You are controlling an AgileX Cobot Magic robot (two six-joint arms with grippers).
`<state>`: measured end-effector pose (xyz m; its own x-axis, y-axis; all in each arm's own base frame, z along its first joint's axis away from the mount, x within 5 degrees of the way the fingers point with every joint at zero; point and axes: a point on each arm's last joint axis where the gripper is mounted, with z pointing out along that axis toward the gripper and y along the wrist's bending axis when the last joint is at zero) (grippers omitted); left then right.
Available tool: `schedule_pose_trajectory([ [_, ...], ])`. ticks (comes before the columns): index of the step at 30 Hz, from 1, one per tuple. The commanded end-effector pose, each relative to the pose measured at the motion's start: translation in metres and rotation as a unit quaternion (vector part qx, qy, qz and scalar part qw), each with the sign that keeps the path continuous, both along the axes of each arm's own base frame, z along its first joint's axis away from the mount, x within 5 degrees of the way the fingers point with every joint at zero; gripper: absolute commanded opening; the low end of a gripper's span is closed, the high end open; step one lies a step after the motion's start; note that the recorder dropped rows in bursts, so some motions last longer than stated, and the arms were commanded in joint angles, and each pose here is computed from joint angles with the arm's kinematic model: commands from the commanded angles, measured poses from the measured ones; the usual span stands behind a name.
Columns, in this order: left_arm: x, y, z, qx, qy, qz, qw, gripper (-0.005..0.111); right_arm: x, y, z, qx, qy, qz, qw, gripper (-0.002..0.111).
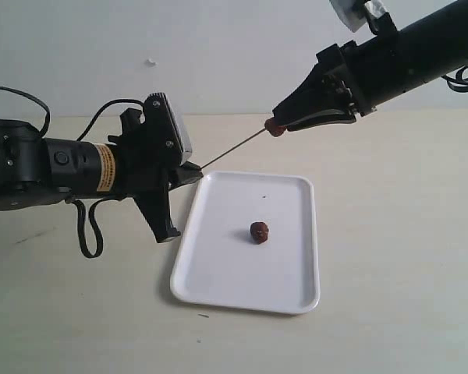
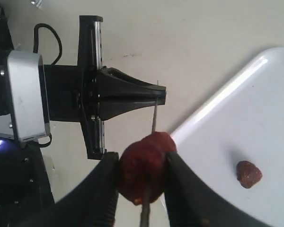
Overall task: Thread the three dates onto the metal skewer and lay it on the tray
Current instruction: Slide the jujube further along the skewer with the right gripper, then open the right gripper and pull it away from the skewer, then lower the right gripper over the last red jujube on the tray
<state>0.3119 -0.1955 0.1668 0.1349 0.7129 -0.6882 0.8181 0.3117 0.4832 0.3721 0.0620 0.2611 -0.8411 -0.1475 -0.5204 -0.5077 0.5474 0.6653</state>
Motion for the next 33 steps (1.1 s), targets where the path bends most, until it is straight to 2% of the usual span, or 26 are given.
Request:
schedule_pose_trajectory([
  [1, -0.001, -0.001, 0.000, -0.014, 0.006, 0.002, 1.000, 0.000, 0.001, 0.000, -0.002, -0.009, 0.003, -0.011, 1.000, 0.045],
  [6, -0.001, -0.002, 0.001, -0.016, 0.006, 0.001, 1.000, 0.000, 0.002, -0.001, -0.003, -0.014, -0.001, -0.017, 1.000, 0.062],
  [8, -0.001, -0.002, 0.001, -0.016, 0.006, 0.001, 1.000, 0.000, 0.003, -0.001, -0.002, -0.014, -0.003, -0.017, 1.000, 0.065],
  [14, 0.000, 0.002, -0.001, -0.003, 0.013, 0.017, 1.000, 0.000, 0.002, -0.001, 0.010, -0.017, -0.019, -0.008, 1.000, 0.065],
  [22, 0.001, 0.003, -0.001, -0.012, 0.020, 0.035, 0.999, 0.000, -0.018, -0.002, 0.052, -0.033, -0.076, -0.017, 0.996, 0.065],
  [26, 0.008, 0.012, -0.001, -0.028, 0.030, 0.068, 0.997, 0.000, -0.028, -0.013, 0.065, -0.113, -0.087, -0.054, 0.988, 0.065],
  [29, 0.016, 0.027, 0.001, -0.060, 0.050, 0.110, 0.991, 0.000, -0.038, -0.022, 0.071, -0.177, -0.088, -0.067, 0.978, 0.065],
  [31, 0.024, 0.043, 0.001, -0.091, 0.069, 0.151, 0.982, 0.000, -0.045, -0.026, 0.073, -0.206, -0.077, -0.065, 0.973, 0.065],
  [33, 0.029, 0.053, 0.001, -0.104, 0.085, 0.183, 0.974, 0.000, -0.049, -0.019, 0.070, -0.197, -0.066, -0.044, 0.977, 0.063],
])
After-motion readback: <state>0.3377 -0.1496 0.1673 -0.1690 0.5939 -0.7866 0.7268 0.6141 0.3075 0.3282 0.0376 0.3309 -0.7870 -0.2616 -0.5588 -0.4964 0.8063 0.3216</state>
